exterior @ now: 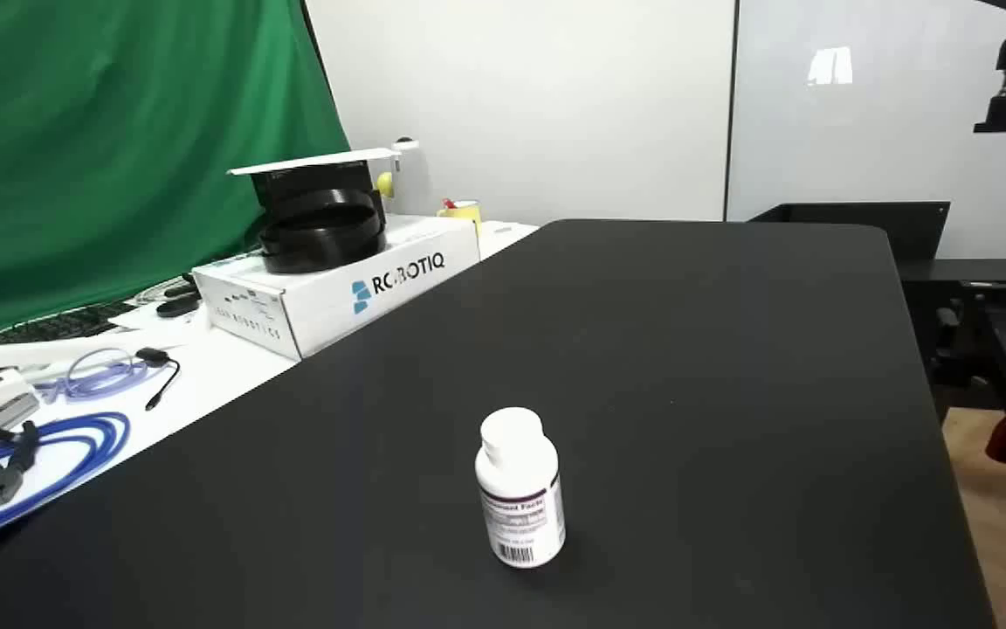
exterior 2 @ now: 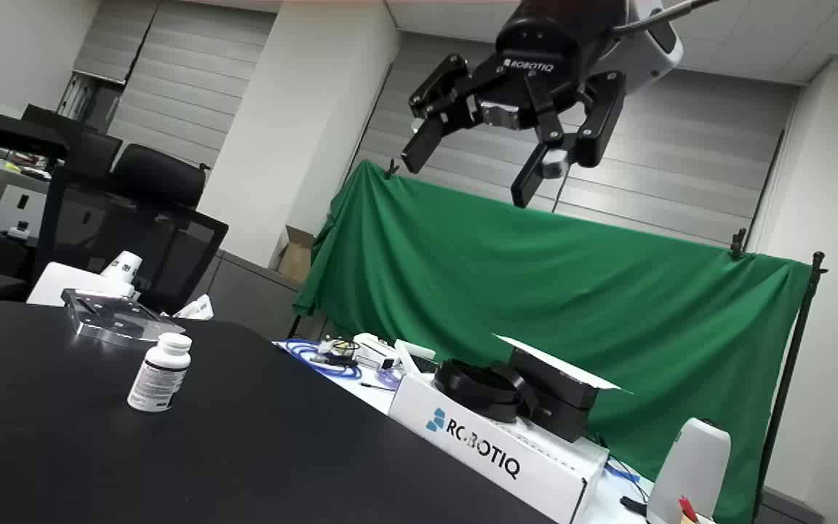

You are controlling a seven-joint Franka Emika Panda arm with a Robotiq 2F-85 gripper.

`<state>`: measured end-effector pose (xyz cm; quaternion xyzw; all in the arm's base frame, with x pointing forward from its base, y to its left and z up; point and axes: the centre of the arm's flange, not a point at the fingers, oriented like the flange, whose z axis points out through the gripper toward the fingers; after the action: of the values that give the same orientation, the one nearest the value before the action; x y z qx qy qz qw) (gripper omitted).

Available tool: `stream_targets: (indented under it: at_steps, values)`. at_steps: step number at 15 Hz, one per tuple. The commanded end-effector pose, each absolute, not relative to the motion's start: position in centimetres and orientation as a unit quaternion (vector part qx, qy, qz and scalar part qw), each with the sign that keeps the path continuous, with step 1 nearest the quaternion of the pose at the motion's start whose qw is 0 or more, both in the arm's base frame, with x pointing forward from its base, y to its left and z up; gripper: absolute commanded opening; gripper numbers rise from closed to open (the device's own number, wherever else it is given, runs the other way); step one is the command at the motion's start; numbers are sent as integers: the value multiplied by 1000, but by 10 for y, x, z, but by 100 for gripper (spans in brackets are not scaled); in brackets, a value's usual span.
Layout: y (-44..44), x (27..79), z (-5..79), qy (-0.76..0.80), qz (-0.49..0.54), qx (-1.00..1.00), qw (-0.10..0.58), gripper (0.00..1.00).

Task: Place the white bottle on top of the silver object

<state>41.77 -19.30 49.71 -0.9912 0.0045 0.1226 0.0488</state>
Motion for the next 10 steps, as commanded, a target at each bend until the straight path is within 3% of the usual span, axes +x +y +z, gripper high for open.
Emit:
stream_targets:
  at_steps: [1, 10]
  values:
    - [-193, 418, 497, 4, 122, -991, 48, 100]
    - [-180, 433, 495, 0, 95, -994, 50, 100]
